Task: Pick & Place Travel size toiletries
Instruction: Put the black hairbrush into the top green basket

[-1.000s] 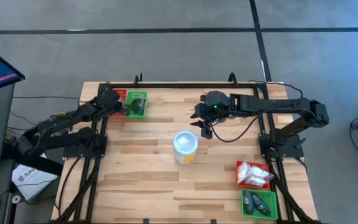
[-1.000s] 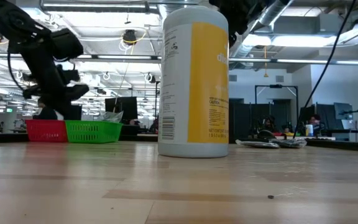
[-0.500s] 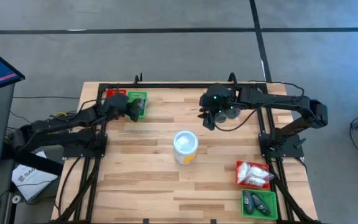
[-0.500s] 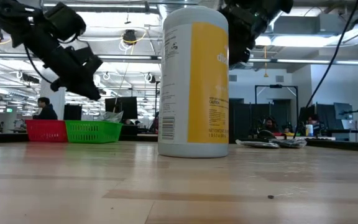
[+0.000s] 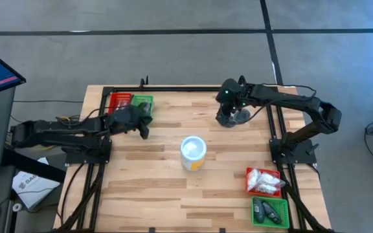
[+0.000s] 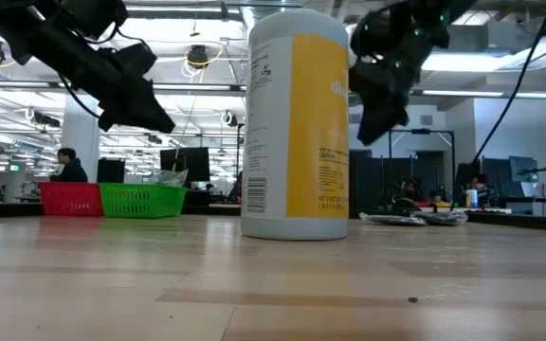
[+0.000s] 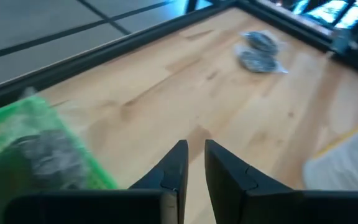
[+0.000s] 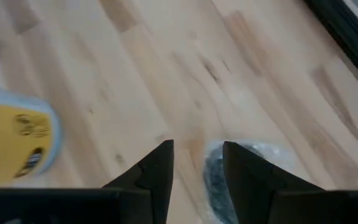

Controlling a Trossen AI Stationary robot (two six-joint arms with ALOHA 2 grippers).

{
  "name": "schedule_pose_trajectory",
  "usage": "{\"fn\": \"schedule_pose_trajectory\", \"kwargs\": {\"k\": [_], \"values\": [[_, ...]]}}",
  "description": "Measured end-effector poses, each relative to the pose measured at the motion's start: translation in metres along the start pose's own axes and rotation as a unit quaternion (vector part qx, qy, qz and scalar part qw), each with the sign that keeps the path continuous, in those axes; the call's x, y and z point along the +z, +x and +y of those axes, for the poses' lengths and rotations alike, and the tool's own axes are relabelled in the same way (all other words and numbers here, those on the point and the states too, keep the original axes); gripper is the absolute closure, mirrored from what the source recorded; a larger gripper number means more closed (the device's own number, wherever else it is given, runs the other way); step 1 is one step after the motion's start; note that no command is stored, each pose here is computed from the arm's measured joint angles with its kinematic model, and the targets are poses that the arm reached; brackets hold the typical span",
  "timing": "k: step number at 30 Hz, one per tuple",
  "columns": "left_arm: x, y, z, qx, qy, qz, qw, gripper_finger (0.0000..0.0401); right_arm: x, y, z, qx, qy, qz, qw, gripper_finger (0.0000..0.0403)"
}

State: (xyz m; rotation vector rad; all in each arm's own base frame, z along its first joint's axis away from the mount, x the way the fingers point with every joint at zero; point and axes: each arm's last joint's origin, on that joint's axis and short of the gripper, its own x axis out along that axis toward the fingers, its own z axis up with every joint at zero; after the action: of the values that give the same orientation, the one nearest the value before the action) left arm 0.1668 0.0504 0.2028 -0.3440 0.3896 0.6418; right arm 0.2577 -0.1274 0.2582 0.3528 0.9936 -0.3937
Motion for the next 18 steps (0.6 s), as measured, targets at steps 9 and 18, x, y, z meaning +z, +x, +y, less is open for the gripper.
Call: {"fn": "schedule_pose_trajectory", "kwargs": {"k": [9,18], "values": [[-0.001,-0.008,-0.024,-0.076,0.003,-0.021,0.997,0.0356,-0.026,0.026,-0.047,-0.038,0.076,-0.006,0.996,0.0274],[-0.001,-0.017,-0.044,-0.141,0.008,-0.051,0.989,0.0356,-0.050,0.043,-0.073,-0.060,0.117,-0.017,0.991,0.0274]]}}
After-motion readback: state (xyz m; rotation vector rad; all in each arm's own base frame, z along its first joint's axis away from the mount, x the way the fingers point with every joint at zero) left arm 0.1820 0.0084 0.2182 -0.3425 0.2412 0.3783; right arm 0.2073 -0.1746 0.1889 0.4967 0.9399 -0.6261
